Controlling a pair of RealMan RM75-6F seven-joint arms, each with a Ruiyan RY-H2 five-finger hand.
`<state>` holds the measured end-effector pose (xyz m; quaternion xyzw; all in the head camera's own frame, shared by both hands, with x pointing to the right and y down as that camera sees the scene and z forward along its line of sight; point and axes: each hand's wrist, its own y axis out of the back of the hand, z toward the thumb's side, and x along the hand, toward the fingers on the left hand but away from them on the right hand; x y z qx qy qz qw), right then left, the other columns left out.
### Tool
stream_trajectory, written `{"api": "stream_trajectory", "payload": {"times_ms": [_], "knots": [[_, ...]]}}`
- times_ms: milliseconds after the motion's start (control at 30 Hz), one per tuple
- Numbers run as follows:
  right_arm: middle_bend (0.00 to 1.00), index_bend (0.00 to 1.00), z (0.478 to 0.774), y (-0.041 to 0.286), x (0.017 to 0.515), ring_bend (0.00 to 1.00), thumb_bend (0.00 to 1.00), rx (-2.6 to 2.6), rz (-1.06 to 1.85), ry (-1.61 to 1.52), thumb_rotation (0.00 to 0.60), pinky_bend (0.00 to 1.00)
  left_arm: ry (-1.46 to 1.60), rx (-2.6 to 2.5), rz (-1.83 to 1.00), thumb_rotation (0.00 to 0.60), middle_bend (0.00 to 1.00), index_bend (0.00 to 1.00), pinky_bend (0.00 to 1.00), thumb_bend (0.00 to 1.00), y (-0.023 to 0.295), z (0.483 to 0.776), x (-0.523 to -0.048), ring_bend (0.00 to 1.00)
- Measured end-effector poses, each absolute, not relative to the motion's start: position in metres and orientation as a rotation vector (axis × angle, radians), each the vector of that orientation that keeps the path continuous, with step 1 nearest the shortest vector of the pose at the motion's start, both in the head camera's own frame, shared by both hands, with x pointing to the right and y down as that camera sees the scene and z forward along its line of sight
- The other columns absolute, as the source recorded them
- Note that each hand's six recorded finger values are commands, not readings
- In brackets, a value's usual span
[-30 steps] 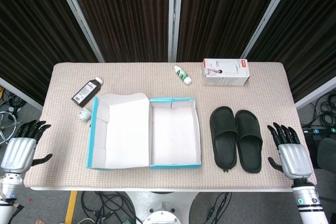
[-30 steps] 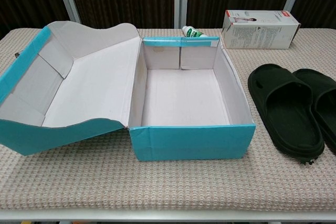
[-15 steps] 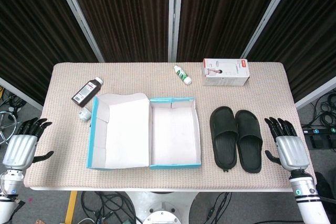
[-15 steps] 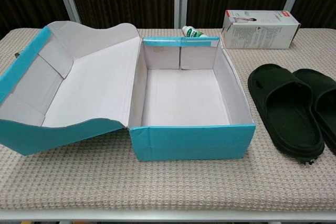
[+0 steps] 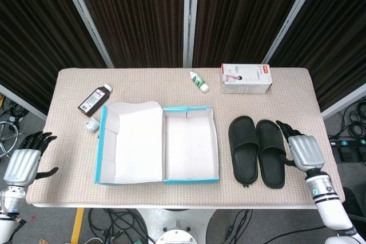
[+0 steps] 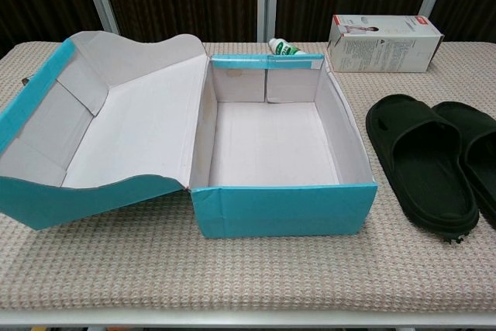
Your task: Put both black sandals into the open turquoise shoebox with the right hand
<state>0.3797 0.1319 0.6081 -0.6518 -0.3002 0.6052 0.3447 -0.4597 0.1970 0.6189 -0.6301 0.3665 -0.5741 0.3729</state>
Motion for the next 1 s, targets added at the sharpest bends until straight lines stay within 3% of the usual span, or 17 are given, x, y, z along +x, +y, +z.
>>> {"api": "stream_trajectory", "payload": {"times_ms": [233, 667, 1000], "knots": [[0.16, 0.06, 0.630, 0.112, 0.362, 0.08, 0.14, -1.721, 1.616, -0.723, 0.600, 0.17, 0.931, -1.626, -1.471, 0.600, 0.15, 0.19, 0.14, 0.07, 0.195, 0.623, -0.461, 0.09], [0.17, 0.06, 0.697, 0.081, 0.312, 0.08, 0.12, -1.790, 1.719, -0.591, 0.600, 0.08, 0.945, -1.664, -1.483, 0.600, 0.15, 0.19, 0.14, 0.07, 0.196, 0.628, -0.466, 0.09], [0.15, 0.06, 0.713, 0.075, 0.285, 0.03, 0.09, -1.830, 1.766, -0.509, 0.600, 0.02, 0.968, -1.702, -1.467, 0.600, 0.15, 0.19, 0.14, 0.07, 0.194, 0.622, -0.467, 0.09]]}}
